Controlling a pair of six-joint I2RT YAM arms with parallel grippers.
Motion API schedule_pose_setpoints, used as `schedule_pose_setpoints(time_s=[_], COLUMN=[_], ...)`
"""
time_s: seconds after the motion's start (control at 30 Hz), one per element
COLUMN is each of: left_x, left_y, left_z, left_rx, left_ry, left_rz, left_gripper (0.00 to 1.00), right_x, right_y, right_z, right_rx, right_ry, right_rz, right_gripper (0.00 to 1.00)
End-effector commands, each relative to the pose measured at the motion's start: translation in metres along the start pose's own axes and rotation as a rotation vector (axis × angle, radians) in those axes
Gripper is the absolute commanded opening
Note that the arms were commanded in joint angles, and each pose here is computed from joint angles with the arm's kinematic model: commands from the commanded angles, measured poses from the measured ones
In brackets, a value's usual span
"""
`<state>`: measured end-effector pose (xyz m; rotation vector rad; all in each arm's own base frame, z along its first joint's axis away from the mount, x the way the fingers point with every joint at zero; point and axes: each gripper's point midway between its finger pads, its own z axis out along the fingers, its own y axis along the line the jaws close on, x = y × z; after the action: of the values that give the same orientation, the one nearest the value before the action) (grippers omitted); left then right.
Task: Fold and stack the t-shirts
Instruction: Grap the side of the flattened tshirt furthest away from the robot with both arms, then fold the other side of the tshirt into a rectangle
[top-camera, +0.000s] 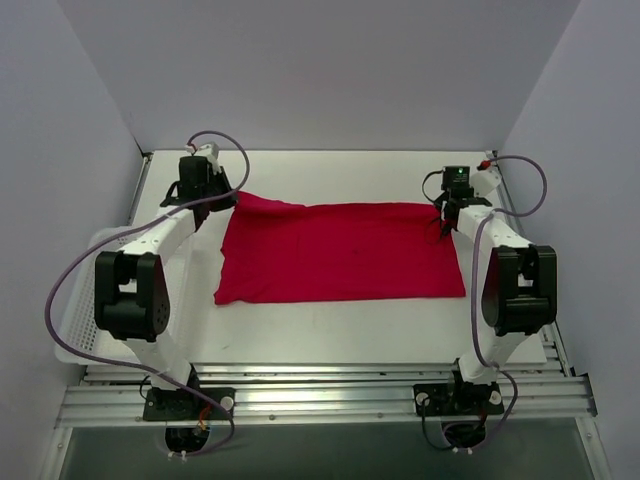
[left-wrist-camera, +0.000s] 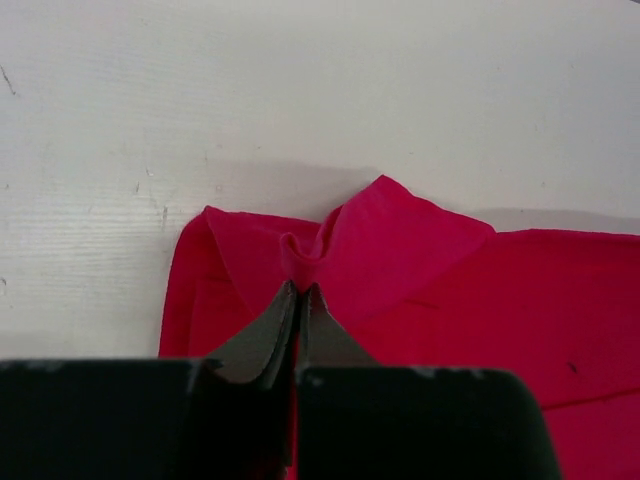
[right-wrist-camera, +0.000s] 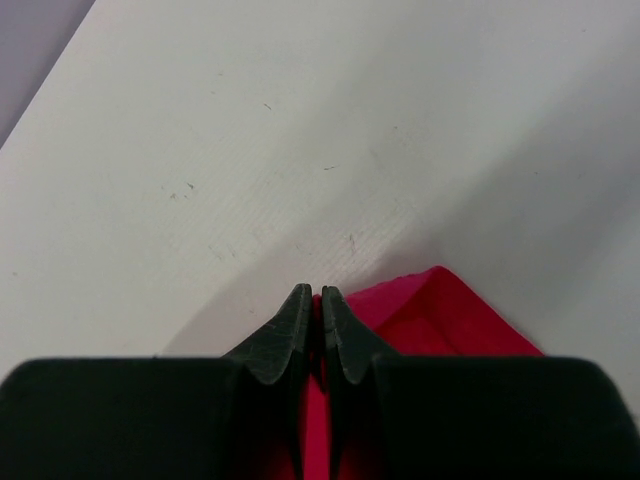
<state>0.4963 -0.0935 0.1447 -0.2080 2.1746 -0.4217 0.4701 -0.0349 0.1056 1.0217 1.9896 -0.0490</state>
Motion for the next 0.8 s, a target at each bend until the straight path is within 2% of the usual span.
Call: schedule_pose_setpoints(time_s=[0.0, 0.07, 0.1, 0.43, 0.77], left_x=[-0.027, -0.030, -0.017, 0.025, 0.066], left_y=[-0.010, -0.012, -0.004, 0.000, 0.012], left_z=[-0.028, -0.043, -0.044, -0.083, -0.102], left_rx=[0.029, 0.030, 0.005, -0.047, -0.198], left_ry=[-0.126, -0.156, -0.138, -0.129, -0.084], left_rz=[0.036, 0.044, 0.042, 0.084, 0.156], left_gripper=[0.02, 0.02, 0.02, 0.02, 0.02], right_x=[-0.015, -0.015, -0.011, 0.007, 0.035], right_y=[-0.005, -0.009, -0.012, -0.042, -0.082], right_z=[-0.016, -0.019, -0.019, -0.029, -0.041], right_rx=[-0.008, -0.003, 0.002, 0.044, 0.111], right_ry=[-0.042, -0.045, -0.038, -0.015, 0.012], right_rz=[0.018, 0.018, 0.014, 0.012, 0.002], right_gripper=[0.00, 0.00, 0.00, 0.00, 0.00])
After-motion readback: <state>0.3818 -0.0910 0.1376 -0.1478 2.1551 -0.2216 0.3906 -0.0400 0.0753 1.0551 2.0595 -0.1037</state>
